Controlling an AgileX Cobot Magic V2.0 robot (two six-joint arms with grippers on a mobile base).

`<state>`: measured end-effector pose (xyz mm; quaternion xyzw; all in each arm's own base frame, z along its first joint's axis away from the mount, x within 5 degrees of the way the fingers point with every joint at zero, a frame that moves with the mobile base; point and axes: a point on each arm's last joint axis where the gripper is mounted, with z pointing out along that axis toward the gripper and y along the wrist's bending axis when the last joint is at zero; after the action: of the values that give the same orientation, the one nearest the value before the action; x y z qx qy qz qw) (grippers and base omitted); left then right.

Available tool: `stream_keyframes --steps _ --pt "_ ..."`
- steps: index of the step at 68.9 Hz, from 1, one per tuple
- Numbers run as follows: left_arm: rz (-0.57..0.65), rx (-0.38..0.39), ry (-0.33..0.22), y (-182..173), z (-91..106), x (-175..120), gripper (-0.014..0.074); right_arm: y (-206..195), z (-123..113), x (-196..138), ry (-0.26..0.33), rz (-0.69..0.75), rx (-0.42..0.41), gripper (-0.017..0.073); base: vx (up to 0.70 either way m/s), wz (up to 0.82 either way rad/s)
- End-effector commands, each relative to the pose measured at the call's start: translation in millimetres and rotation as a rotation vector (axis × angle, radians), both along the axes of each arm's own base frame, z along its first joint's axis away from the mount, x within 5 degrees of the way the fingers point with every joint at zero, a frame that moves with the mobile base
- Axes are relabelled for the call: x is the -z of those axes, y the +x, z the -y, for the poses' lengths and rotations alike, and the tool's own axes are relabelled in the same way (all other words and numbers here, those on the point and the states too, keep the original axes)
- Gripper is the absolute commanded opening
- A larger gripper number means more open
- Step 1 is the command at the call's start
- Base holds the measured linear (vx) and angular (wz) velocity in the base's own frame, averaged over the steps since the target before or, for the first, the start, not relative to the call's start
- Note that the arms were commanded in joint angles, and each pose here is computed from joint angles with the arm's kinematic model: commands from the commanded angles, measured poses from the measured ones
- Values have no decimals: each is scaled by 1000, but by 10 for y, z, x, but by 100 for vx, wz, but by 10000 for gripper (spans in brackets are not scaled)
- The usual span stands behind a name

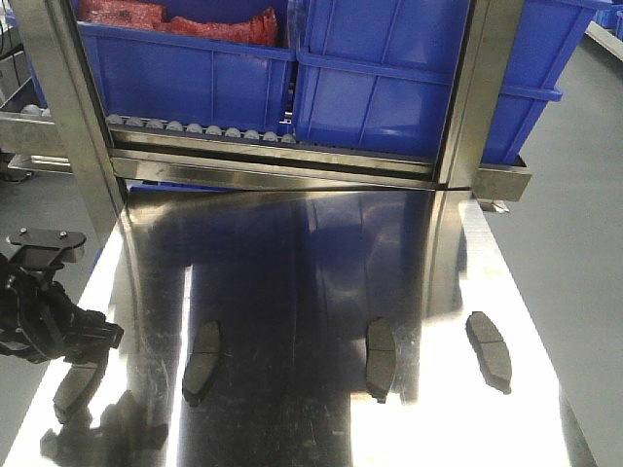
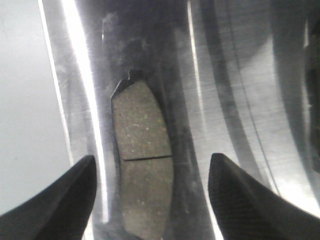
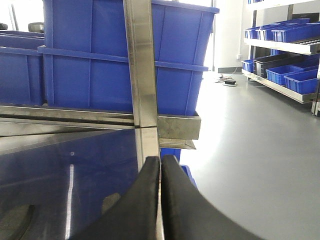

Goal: Move and align brake pads A on conveyor
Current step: 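Close the left gripper on the grey brake pad and lift it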

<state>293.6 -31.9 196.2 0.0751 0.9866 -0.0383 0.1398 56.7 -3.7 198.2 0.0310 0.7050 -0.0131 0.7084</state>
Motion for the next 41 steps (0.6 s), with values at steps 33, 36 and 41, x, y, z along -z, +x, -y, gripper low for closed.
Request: stream_keyframes --steps 33,36,41 --pt "13 7 4 98 22 4 472 -7 -5 -32 -13 71 -4 -11 0 0" --pt "13 7 4 98 22 4 472 -7 -5 -32 -13 71 -4 -11 0 0" --pt "12 7 4 96 25 5 472 -7 -5 -32 -13 71 -4 -11 0 0"
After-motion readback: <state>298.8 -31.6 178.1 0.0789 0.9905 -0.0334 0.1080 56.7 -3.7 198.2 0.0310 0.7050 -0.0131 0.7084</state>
